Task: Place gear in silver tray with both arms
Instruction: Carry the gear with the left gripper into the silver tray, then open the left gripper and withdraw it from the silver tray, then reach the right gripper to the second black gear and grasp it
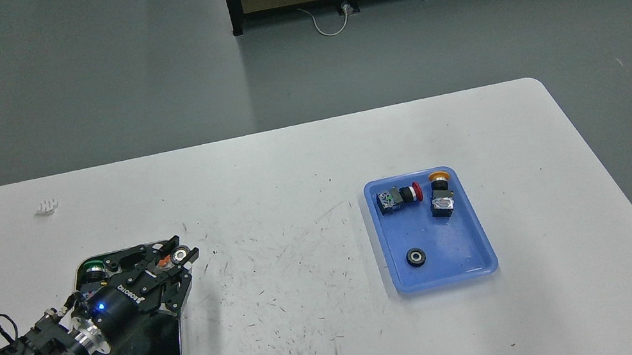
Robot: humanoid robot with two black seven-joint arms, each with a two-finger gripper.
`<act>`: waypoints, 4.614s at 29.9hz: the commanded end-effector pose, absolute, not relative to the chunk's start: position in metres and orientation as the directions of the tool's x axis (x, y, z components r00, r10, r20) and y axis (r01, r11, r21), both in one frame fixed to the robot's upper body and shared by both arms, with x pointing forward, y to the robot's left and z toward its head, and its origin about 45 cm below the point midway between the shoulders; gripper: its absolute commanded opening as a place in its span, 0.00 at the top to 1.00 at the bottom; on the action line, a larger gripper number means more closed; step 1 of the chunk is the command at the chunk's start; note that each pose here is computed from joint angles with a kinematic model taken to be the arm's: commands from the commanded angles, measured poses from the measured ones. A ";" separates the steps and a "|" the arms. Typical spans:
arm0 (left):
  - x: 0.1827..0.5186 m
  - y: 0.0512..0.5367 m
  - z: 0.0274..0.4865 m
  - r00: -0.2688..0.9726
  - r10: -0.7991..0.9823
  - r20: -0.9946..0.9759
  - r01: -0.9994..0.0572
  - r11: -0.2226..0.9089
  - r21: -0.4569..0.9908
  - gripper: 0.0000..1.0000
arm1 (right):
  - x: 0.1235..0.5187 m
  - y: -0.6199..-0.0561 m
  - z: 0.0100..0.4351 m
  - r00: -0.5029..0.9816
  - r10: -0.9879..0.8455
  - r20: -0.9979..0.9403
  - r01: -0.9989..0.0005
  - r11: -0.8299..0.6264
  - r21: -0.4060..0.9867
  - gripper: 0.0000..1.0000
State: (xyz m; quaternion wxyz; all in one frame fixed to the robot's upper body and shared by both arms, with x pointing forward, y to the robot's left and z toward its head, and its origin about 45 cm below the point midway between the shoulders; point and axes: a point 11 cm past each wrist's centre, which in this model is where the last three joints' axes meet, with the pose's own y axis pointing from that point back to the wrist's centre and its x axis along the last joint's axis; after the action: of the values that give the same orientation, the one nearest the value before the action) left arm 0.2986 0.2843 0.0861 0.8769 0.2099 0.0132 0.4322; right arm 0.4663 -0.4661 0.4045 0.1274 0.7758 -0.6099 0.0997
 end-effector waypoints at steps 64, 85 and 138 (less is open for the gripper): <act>0.355 0.441 0.172 0.173 0.974 0.143 -0.954 0.129 0.272 0.02 | 0.406 -0.326 0.222 0.821 -0.536 0.198 -0.531 -0.589 0.609 0.02; 0.373 0.453 0.203 0.130 0.972 0.195 -0.969 0.083 0.233 0.02 | 0.336 -0.279 0.106 0.964 -0.261 0.051 -0.194 -0.559 0.807 0.01; 0.372 0.464 0.210 0.104 0.969 0.222 -0.973 0.053 0.224 0.02 | 0.342 -0.258 0.067 0.962 -0.254 0.104 -0.227 -0.520 0.824 0.23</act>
State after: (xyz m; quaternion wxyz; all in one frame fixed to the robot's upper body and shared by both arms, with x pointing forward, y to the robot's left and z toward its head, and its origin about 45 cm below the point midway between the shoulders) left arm 0.3716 0.4643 0.2099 0.7258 0.1599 -0.0051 0.6690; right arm 0.3425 -0.2589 0.0672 0.4686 0.8719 -0.1413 -0.0134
